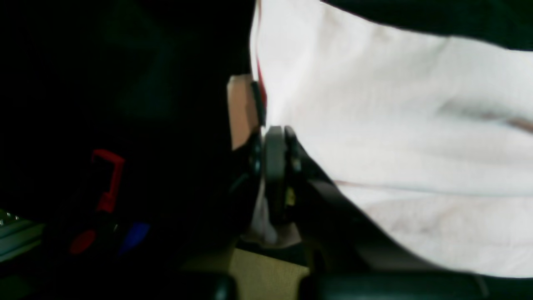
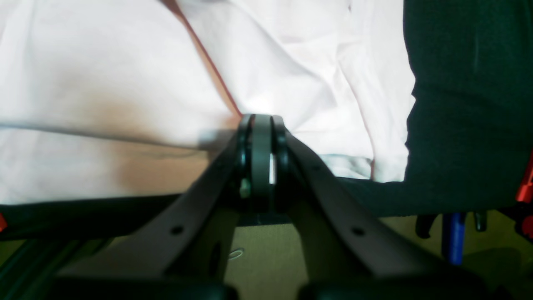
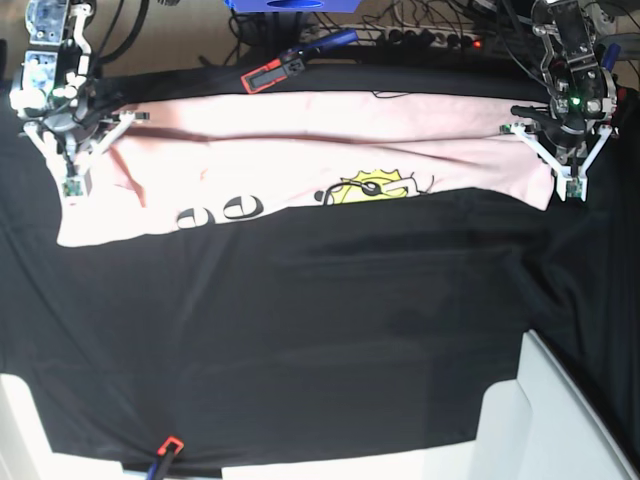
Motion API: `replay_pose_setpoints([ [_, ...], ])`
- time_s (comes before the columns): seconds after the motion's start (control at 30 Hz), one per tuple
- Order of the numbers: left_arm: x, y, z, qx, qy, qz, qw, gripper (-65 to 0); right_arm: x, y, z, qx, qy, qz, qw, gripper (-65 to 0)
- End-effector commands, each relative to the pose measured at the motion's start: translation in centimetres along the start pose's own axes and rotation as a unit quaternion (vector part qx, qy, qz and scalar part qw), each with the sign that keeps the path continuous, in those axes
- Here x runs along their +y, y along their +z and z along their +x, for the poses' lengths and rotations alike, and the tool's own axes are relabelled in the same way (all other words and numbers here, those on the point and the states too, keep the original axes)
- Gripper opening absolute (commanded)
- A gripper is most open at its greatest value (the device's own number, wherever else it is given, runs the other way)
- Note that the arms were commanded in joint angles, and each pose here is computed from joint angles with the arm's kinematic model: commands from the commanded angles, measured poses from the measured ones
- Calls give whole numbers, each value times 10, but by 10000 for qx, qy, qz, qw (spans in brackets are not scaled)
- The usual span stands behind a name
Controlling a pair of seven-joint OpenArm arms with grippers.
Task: Fold the T-shirt properly
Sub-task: 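Pull the held shirt edges toward the robot with both grippers, folding it over, then hold the shirt edges with both grippers and straighten the fold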
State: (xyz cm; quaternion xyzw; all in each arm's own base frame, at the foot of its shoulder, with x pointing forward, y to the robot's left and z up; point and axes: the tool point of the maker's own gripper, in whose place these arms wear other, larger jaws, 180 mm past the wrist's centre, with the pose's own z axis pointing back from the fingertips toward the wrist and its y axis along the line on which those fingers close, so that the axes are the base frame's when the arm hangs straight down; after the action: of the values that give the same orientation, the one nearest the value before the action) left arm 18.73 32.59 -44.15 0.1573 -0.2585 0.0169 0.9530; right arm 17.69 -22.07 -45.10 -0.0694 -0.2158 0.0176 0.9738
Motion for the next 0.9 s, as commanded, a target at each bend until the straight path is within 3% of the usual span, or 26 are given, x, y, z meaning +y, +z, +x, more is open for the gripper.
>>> replay_pose_setpoints([
  [0.0,12,3,14,-212,-46,183,9996,-650,-4,3,7,-138,19,-64,9999,-647],
  [0.27,12,1,51,-777,41,192,9968,-650,-4,3,6,-130,39,-49,9999,-647],
  [0.53,9,-13,60,-757,246,138,9967,-645,5,3,7,-120,-26,37,9999,-647],
  [0.6,9,-14,62,-765,262,135,9966,-610,5,3,7,-127,-33,41,9999,-647],
  [0.77,12,-13,66,-813,257,162,9962,-390,9,3,9,-131,-11,72,9999,-647],
  [0.87,14,-13,75,-909,301,185,9952,-361,9,3,9,-131,-11,72,9999,-647],
])
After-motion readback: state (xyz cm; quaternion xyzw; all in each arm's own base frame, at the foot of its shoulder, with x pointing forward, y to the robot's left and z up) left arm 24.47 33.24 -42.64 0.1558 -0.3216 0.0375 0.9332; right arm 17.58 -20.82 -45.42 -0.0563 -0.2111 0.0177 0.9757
